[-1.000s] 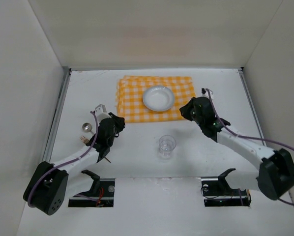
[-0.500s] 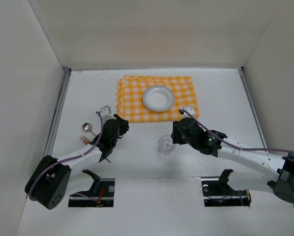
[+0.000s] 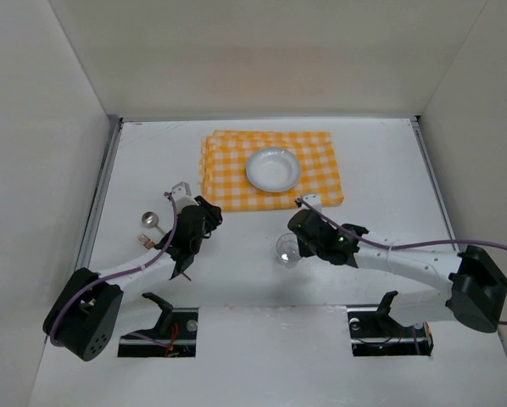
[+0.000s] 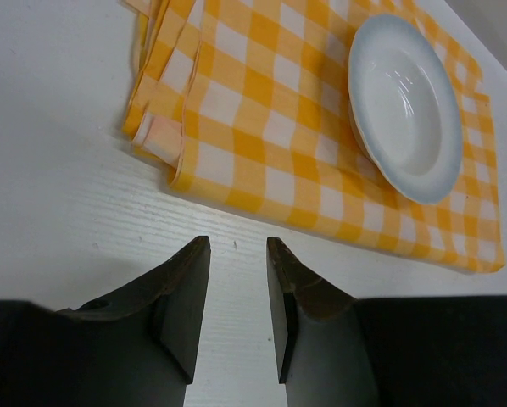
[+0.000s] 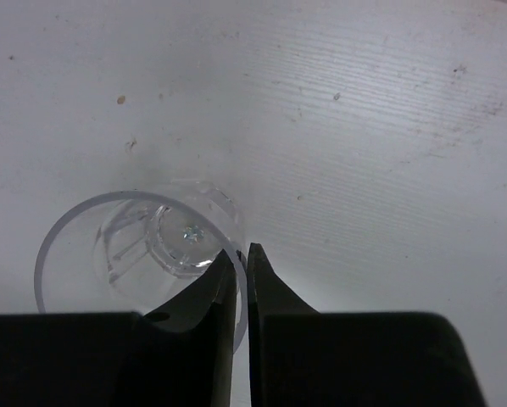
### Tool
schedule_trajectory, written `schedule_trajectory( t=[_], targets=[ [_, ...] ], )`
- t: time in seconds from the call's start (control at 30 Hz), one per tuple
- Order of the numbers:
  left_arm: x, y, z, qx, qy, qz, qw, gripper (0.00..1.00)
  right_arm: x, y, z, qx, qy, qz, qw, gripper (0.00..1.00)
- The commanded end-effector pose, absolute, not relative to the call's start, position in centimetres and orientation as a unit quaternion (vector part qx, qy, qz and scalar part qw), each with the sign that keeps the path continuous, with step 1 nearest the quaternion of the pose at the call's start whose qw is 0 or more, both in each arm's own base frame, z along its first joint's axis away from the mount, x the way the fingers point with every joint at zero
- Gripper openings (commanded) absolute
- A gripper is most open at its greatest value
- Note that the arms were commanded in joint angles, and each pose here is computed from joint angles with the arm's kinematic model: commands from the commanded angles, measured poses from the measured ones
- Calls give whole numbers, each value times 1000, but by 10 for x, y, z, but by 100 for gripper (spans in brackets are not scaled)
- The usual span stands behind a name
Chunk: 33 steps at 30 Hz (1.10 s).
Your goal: Set the dinner table for one person
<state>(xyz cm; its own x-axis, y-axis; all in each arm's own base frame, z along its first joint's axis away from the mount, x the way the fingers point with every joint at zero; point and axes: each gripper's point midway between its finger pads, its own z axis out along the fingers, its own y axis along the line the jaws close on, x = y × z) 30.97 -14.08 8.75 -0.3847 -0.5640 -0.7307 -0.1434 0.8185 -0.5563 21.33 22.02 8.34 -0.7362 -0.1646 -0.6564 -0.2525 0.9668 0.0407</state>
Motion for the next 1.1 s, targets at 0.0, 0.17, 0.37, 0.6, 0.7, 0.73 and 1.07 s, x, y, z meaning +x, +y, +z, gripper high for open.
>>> schedule_trajectory(
  t=[0.0, 0.17, 0.37, 0.6, 0.7, 0.73, 1.07],
  targets=[
    [320, -139, 109, -227, 785, -214, 536, 31, 226, 219, 132, -97, 908, 72, 401, 8],
    [321, -139, 108, -228, 785, -214, 534, 31, 264, 201, 203, -42, 873, 95, 476, 7],
    [321, -137, 105, -228, 787, -210, 534, 34, 364, 159, 252, 53, 837, 62, 541, 7],
    [321, -135, 105, -230, 787, -208, 534, 35, 470, 120, 256, 110, 831, 5, 545, 7],
    [322, -135, 104, -231, 788, -206, 533, 35, 504, 113, 244, 119, 839, -5, 531, 7],
    [322, -134, 103, -231, 789, -205, 532, 35, 514, 110, 238, 125, 841, -4, 526, 7],
    [324, -134, 98, -231, 793, -200, 528, 36, 567, 108, 191, 144, 856, -5, 497, 7]
  ],
)
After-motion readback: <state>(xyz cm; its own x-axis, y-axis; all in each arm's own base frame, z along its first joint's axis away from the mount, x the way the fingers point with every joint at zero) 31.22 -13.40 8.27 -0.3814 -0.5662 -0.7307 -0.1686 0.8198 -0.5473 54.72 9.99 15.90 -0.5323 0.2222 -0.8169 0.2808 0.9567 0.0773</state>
